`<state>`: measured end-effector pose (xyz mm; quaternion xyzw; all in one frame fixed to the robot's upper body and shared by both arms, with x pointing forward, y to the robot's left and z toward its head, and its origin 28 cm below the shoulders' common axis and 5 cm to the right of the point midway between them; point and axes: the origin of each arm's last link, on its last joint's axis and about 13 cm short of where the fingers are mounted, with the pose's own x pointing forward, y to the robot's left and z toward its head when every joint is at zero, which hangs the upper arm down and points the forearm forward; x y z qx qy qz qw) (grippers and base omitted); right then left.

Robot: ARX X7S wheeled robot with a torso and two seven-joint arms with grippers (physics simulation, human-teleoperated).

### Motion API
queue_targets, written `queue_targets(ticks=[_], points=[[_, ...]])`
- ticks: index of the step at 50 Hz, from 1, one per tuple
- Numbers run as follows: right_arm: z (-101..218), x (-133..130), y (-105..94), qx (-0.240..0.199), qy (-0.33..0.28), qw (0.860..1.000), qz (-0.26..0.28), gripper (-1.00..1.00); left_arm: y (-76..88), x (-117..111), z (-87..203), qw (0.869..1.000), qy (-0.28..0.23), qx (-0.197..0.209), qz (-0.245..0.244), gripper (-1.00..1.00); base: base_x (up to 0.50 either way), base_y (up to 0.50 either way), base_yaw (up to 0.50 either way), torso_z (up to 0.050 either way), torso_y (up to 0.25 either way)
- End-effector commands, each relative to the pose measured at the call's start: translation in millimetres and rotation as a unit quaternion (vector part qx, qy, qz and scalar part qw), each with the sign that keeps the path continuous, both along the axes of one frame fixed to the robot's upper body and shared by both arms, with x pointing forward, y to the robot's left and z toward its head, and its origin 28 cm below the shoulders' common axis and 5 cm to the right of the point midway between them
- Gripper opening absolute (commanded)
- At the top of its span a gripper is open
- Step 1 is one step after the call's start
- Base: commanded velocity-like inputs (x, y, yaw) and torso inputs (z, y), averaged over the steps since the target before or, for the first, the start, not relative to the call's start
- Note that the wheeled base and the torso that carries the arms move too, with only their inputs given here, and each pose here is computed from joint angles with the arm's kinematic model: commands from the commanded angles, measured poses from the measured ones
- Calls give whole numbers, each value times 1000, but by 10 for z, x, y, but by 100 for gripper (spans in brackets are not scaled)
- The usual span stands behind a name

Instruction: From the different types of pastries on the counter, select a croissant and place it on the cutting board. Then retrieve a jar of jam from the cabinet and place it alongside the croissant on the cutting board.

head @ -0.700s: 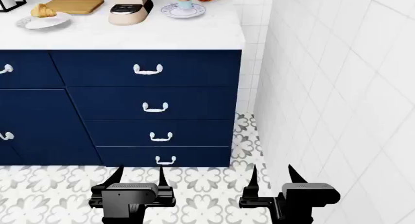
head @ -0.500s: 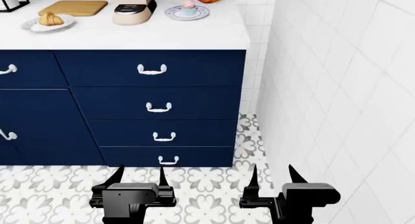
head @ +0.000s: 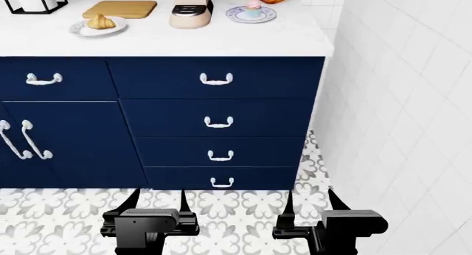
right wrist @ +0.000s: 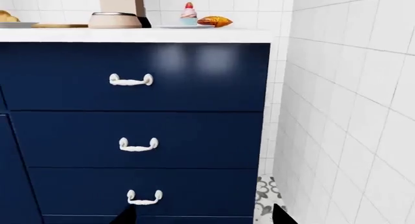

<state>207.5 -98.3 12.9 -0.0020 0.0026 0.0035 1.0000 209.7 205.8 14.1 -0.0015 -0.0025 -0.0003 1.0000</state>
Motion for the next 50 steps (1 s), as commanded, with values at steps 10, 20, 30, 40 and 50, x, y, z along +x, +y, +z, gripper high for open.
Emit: queue_targets(ticks=[10,20,30,40,50], points=[[2,3,10,-2,0,1000,2,100,-2,-11,8,1000,-2,-1,-1,100,0,500,0,0,0],[-1,1,10,-3,0,1000,2,100,0,-12,6,1000,-2,-1,0,100,0,500,0,0,0],[-1,-1,15,-3,0,1000,2,100,10,-5,4,1000,-3,0,-1,100,0,500,0,0,0],[-2,-2,16,-3,0,1000,2,100,12,-4,1,1000,-2,-1,-1,100,0,500,0,0,0],[-2,-2,16,-3,0,1000,2,100,12,-4,1,1000,-2,-1,-1,100,0,500,0,0,0]])
